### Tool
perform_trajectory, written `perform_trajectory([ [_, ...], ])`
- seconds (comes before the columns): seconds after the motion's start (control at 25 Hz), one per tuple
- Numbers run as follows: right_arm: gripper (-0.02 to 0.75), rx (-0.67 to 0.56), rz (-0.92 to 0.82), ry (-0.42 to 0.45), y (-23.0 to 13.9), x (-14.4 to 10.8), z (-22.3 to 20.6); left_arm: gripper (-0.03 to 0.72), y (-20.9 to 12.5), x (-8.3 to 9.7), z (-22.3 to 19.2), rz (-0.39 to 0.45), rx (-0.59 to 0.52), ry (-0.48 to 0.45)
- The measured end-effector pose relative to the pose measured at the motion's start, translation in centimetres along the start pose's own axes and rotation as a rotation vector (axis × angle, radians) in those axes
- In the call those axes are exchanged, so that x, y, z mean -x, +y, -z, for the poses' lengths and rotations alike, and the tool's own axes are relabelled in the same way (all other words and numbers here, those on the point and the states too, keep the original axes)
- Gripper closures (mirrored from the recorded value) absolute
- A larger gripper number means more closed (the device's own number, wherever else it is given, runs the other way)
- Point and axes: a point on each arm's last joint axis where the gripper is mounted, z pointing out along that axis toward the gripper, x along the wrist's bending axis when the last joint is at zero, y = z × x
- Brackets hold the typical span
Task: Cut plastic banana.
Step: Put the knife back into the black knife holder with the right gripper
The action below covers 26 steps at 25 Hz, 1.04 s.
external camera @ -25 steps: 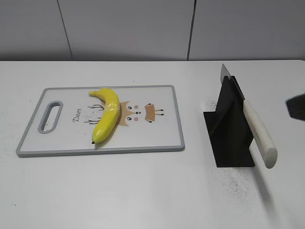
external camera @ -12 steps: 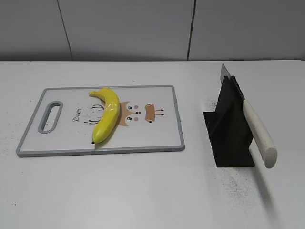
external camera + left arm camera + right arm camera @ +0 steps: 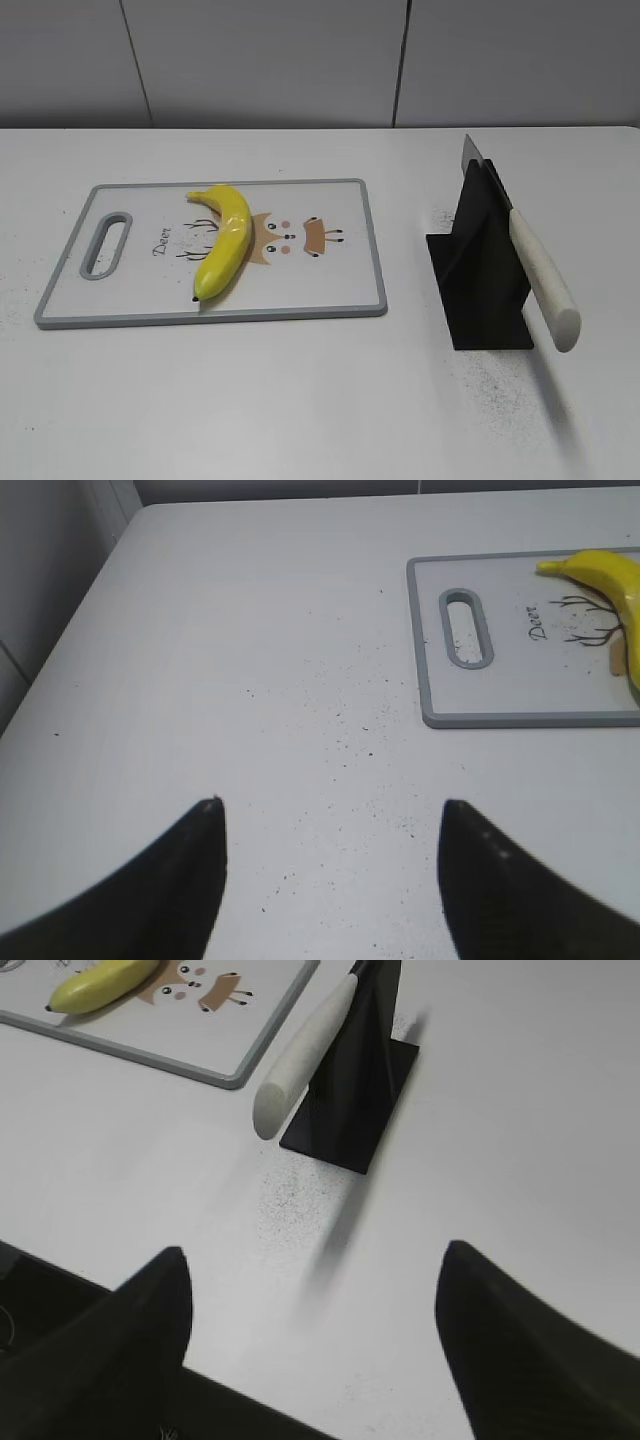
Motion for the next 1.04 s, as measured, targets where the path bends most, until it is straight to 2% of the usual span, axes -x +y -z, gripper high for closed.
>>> perform_trajectory([
  [0.16, 0.176, 0.067, -0.002, 0.004, -0.53, 0.04, 0.92, 0.058, 0.0, 0.0, 0.0, 0.0, 0.0, 0.0],
  [0.36, 0.176, 0.075, -0.021, -0.018, -0.61, -0.04, 1.0, 0.065, 0.0, -0.01, 0.0, 0.0, 0.0, 0.001],
  [0.72, 0.176, 0.088, -0.192, -0.331, -0.59, -0.28, 0.95, 0.08, 0.0, 0.0, 0.0, 0.0, 0.0, 0.0],
  [0.8, 0.176, 0.09, -0.209, -0.363, -0.59, -0.3, 0.94, 0.086, 0.0, 0.0, 0.0, 0.0, 0.0, 0.001],
  [1.04, 0.176, 0.09, -0.213, -0.369, -0.59, -0.31, 0.94, 0.092, 0.0, 0.0, 0.0, 0.0, 0.0, 0.001],
])
